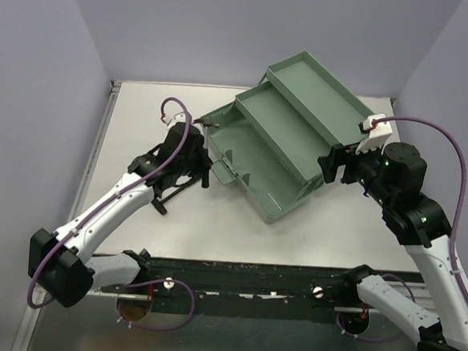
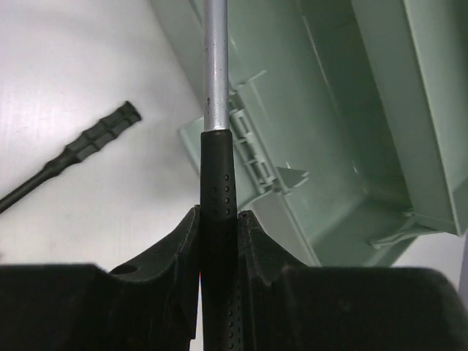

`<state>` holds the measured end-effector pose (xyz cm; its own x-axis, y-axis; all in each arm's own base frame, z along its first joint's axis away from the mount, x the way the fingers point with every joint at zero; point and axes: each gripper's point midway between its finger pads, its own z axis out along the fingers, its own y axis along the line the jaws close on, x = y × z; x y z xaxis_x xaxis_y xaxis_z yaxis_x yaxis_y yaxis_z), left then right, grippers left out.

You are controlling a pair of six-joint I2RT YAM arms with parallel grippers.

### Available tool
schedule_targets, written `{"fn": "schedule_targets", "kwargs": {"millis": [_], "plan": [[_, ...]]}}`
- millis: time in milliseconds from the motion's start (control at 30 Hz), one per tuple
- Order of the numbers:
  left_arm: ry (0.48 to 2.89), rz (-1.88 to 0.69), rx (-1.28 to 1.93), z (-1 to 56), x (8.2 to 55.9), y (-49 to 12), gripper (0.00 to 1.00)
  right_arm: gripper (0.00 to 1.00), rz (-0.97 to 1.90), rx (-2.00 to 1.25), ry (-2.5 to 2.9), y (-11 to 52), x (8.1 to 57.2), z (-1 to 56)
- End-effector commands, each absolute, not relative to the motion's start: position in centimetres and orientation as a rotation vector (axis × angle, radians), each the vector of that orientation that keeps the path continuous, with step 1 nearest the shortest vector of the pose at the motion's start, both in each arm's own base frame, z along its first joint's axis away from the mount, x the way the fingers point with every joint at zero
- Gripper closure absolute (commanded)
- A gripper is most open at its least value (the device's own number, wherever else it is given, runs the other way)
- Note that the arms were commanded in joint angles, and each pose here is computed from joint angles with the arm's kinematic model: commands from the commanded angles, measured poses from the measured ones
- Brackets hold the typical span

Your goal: Pack the tool kit

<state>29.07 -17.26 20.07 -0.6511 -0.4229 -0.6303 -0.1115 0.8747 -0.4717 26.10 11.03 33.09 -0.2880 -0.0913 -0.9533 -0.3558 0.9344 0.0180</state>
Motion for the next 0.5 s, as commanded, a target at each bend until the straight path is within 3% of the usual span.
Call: {"fn": "schedule_targets", "kwargs": {"millis": [0,200,467], "plan": [[2.203,-0.770,-0.291,23.8,31.9,-23.7,1.00,0.11,0.278,-0.321,1.856,11.0,25.8,33.2],[2.207,-0.829,-0.319,24.9,33.9,-27.6,1.00,0.11,0.271,-0.312,1.846,10.7,25.5,33.2],[2.250,-0.768,-0.400,22.0,34.7,-29.1,1.00,0.11,0.249,-0.302,1.827,10.1,25.2,33.3]]}}
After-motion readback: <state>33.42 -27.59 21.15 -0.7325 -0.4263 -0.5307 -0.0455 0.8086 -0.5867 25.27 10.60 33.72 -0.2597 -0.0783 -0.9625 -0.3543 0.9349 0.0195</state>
